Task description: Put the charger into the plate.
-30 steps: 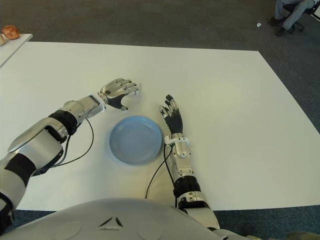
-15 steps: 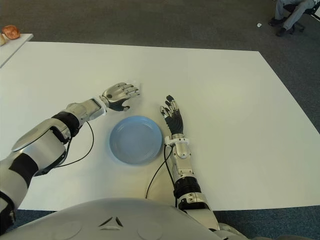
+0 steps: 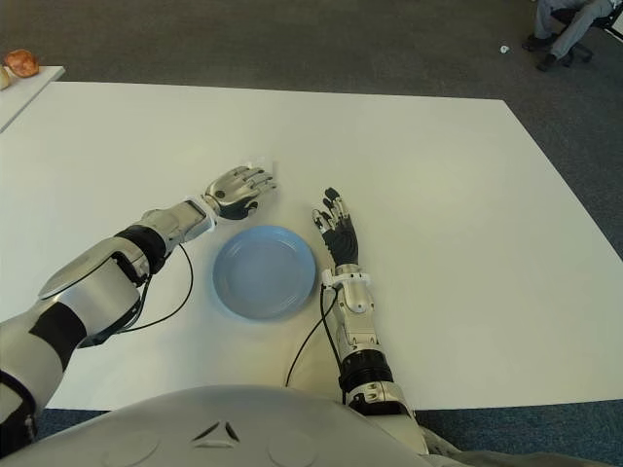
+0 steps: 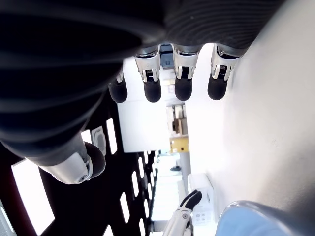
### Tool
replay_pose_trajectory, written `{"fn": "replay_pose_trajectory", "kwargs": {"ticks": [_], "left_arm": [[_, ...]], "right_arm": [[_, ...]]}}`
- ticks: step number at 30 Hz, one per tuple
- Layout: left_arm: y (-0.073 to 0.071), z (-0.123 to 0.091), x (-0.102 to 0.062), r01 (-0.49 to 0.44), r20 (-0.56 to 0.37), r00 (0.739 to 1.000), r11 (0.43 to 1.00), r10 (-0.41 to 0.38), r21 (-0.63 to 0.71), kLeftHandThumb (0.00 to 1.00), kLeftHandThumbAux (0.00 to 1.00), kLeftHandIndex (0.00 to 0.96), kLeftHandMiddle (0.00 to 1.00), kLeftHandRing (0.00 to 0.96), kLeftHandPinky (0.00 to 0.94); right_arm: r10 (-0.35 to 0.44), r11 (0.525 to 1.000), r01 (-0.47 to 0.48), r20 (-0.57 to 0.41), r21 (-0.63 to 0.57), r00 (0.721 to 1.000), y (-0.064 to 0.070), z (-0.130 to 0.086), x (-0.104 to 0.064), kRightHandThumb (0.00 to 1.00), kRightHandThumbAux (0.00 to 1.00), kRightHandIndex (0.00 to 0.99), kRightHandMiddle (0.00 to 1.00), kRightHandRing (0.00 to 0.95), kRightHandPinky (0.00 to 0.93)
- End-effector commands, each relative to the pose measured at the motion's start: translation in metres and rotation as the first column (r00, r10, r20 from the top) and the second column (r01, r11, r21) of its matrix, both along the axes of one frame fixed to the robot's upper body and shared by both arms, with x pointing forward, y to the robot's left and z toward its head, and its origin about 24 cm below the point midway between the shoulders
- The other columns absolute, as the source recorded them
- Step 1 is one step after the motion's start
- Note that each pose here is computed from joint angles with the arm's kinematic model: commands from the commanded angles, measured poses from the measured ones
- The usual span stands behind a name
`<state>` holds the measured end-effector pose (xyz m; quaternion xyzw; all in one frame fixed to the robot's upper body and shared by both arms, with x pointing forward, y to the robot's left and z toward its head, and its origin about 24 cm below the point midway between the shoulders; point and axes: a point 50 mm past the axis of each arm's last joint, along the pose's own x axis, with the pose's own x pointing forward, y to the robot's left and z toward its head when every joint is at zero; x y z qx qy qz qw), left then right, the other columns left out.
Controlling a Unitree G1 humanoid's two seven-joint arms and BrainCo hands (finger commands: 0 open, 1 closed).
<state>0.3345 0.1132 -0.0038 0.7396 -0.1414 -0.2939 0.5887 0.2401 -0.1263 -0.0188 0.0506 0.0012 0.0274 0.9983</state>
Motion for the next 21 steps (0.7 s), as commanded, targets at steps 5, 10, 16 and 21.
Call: {"fn": "replay_pose_trajectory", "kwargs": {"ticks": [5, 10, 16, 21], "left_arm": [[0.006, -0.022, -0.013, -0.07, -0.152, 0.986, 0.997, 0.075, 0.037, 0.0, 0.48, 0.0, 0.0, 0.0, 0.0], [0.01, -0.026, -0.015, -0.132, -0.192, 0.972, 0.991, 0.135, 0.031, 0.0, 0.476, 0.0, 0.0, 0.0, 0.0], [0.013, -0.03, -0.017, -0.174, -0.227, 0.958, 0.985, 0.174, 0.022, 0.0, 0.485, 0.0, 0.0, 0.0, 0.0], [0.017, -0.034, -0.02, -0.212, -0.268, 0.942, 0.977, 0.202, -0.008, 0.0, 0.47, 0.0, 0.0, 0.0, 0.0]], "right_arm": [[-0.011, 1.0, 0.013, -0.101, 0.019, 0.995, 0.001, -0.018, -0.016, 0.013, 0.575, 0.043, 0.085, 0.055, 0.06], [-0.015, 1.0, 0.017, -0.093, 0.013, 0.996, 0.0, -0.018, -0.017, 0.012, 0.568, 0.041, 0.084, 0.054, 0.058], [-0.015, 1.0, 0.017, -0.091, 0.01, 0.996, -0.001, -0.018, -0.018, 0.015, 0.559, 0.041, 0.086, 0.056, 0.06], [-0.016, 1.0, 0.017, -0.09, 0.012, 0.996, -0.003, -0.017, -0.018, 0.023, 0.559, 0.042, 0.087, 0.057, 0.061]]}}
